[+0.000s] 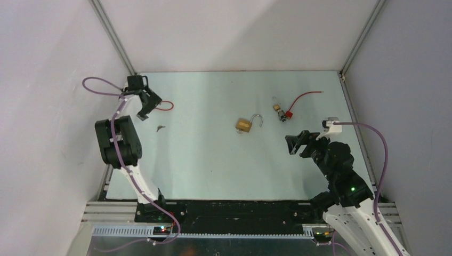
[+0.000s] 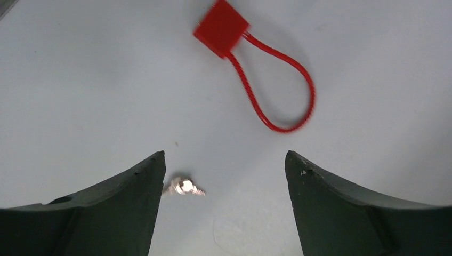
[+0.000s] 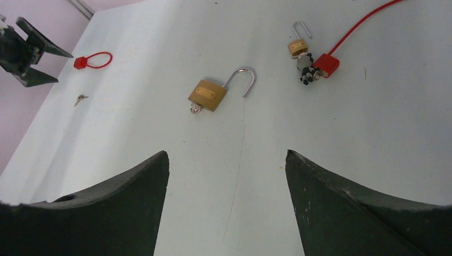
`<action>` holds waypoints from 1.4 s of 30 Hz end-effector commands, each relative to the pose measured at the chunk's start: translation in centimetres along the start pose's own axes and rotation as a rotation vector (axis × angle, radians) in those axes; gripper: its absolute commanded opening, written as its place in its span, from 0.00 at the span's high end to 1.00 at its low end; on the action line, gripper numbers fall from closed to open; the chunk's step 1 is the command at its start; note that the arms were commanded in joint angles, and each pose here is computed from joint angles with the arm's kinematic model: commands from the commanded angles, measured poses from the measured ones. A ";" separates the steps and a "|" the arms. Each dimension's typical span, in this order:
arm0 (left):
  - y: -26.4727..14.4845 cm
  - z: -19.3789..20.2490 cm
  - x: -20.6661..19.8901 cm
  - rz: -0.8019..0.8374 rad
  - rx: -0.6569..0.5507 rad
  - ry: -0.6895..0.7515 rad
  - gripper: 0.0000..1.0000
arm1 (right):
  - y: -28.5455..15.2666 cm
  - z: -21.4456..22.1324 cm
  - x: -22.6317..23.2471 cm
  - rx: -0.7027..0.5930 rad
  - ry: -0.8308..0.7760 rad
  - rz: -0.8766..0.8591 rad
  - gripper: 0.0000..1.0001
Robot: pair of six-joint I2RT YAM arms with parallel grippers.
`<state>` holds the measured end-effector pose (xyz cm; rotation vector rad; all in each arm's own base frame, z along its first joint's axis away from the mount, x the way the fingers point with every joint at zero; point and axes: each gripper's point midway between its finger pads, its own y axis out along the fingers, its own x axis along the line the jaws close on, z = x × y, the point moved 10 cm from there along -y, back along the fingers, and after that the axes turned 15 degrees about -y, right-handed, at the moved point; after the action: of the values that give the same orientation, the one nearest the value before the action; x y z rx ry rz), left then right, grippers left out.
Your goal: Unlock with the key
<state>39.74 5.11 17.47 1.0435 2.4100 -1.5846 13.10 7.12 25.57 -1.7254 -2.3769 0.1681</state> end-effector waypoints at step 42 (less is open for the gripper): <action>1.5 0.0 -4.8 0.301 0.352 0.247 1.00 | -1.7 -3.1 -0.5 -0.112 -0.026 0.015 0.17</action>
<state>45.64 7.54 12.04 0.9961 2.1057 -1.9703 12.23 5.90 26.92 -1.7929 -2.3794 0.1459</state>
